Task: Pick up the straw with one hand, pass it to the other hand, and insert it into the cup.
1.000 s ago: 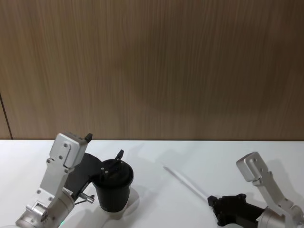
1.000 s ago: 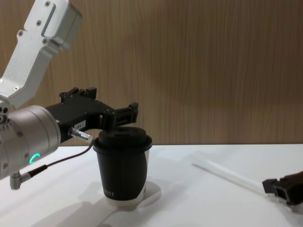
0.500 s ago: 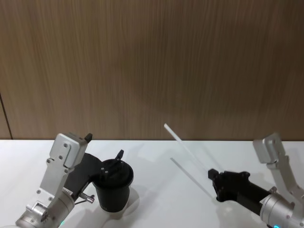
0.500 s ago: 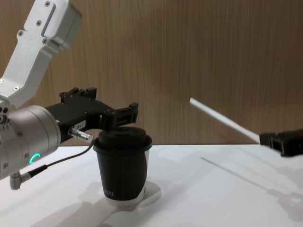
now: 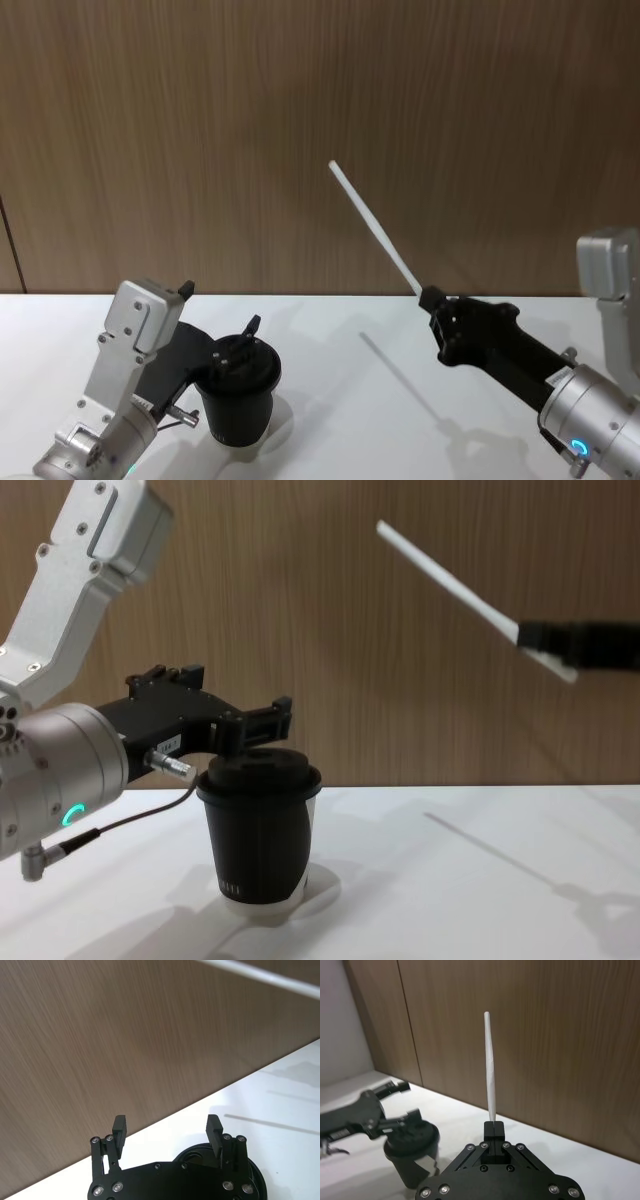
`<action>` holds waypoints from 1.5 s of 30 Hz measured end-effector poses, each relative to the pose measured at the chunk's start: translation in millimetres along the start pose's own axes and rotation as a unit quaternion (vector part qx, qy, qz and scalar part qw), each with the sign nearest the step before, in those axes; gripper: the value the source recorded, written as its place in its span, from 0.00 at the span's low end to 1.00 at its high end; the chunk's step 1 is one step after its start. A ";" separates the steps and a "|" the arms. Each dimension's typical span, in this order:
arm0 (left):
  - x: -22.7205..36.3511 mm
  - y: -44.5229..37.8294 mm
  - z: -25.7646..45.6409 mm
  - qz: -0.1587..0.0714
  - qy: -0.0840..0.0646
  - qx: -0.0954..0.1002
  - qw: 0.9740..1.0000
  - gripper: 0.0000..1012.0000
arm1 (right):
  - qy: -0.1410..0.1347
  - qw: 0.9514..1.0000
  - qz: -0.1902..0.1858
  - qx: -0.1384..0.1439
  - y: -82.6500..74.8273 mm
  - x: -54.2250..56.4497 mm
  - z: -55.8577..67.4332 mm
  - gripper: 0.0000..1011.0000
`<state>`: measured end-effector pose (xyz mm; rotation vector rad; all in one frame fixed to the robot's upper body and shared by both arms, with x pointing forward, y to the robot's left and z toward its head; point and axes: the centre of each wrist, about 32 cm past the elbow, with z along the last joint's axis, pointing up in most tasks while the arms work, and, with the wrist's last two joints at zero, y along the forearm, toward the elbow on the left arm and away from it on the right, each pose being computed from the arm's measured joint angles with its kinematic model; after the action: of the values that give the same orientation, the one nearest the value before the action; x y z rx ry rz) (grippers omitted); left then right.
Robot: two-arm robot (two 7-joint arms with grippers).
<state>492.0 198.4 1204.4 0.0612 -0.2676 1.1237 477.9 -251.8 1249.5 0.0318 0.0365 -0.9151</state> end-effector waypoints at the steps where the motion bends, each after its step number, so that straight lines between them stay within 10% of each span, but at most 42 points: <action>1: 0.0 0.0 0.0 0.000 0.000 0.000 1.000 0.99 | 0.004 1.000 0.003 0.006 0.3 -1.0 1.2 0.00; 20: 0.0 0.0 0.0 0.000 0.000 0.000 1.000 0.99 | 0.053 0.990 0.101 0.083 31.5 3.2 19.5 0.00; 45: 0.0 0.0 0.0 0.000 0.000 0.000 1.000 0.99 | 0.055 0.984 0.145 0.086 64.2 1.5 23.0 0.00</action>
<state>492.0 198.4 1204.4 0.0611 -0.2675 1.1237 530.2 -214.8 1273.3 0.2429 0.0541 -0.6218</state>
